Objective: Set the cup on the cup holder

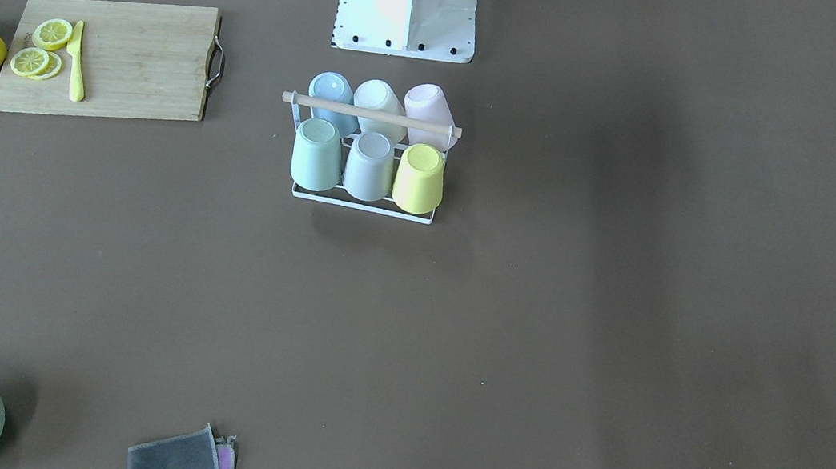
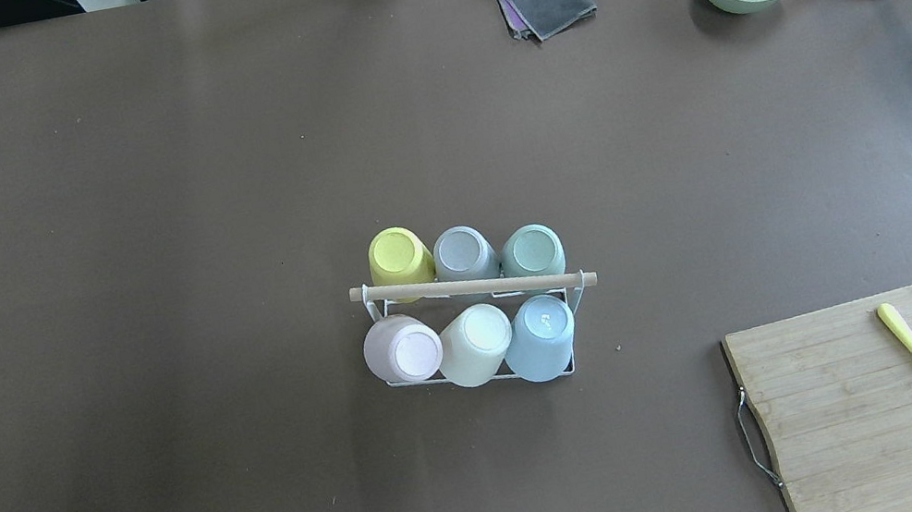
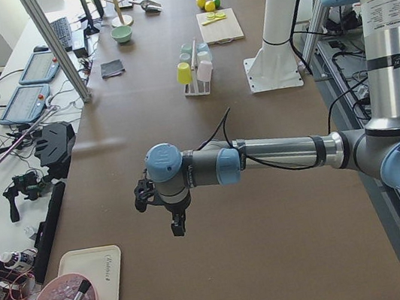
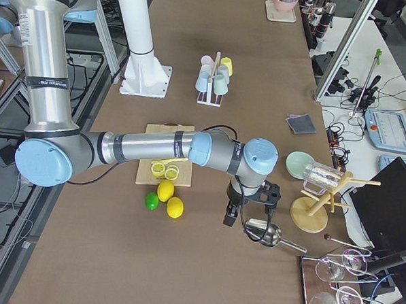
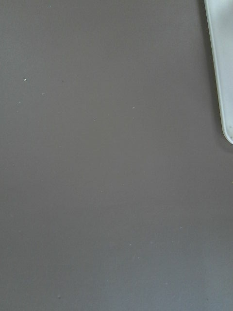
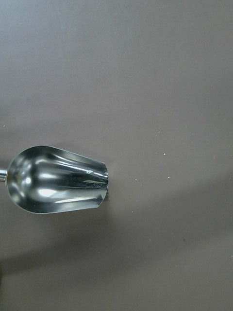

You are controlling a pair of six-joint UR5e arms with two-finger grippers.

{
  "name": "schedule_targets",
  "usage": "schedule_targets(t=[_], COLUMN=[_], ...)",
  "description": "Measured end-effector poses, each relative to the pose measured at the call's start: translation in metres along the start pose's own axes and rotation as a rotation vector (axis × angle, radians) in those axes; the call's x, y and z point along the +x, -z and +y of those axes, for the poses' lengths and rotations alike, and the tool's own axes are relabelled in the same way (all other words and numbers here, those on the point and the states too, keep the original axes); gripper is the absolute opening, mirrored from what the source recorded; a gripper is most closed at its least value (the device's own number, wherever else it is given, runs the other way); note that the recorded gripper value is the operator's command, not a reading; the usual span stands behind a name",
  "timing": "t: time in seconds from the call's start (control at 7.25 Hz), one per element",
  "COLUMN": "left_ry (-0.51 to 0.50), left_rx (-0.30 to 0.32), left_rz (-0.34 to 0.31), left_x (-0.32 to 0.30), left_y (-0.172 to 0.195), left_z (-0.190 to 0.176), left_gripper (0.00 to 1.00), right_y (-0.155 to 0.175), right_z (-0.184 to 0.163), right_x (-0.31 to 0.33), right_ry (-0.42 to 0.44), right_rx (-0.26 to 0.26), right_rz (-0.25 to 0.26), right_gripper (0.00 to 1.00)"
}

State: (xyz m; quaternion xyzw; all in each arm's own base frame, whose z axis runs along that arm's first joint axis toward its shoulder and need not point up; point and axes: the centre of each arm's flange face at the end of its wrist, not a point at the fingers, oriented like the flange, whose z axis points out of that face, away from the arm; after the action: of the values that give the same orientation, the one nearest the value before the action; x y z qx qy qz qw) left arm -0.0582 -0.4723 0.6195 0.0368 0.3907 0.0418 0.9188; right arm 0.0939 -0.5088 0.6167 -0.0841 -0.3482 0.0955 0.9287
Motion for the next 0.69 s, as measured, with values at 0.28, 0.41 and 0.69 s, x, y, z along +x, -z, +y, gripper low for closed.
schedule_targets(t=[0.28, 0.41, 0.69], left_ry=[0.004, 0.006, 0.007], left_rx=[-0.004, -0.006, -0.007], left_rz=[0.0, 0.0, 0.0], left_x=[-0.002, -0.003, -0.003], left_y=[-0.002, -0.003, -0.003], left_z=[0.001, 0.001, 0.001], left_gripper=[0.98, 0.99, 0.99], right_y=[0.001, 0.004, 0.009], right_z=[0.002, 0.005, 0.006], right_x=[0.008, 0.015, 0.019], right_ry=[-0.02, -0.033, -0.004], right_rx=[0.004, 0.011, 0.032], right_rz=[0.001, -0.002, 0.018], right_gripper=[1.0, 1.0, 1.0])
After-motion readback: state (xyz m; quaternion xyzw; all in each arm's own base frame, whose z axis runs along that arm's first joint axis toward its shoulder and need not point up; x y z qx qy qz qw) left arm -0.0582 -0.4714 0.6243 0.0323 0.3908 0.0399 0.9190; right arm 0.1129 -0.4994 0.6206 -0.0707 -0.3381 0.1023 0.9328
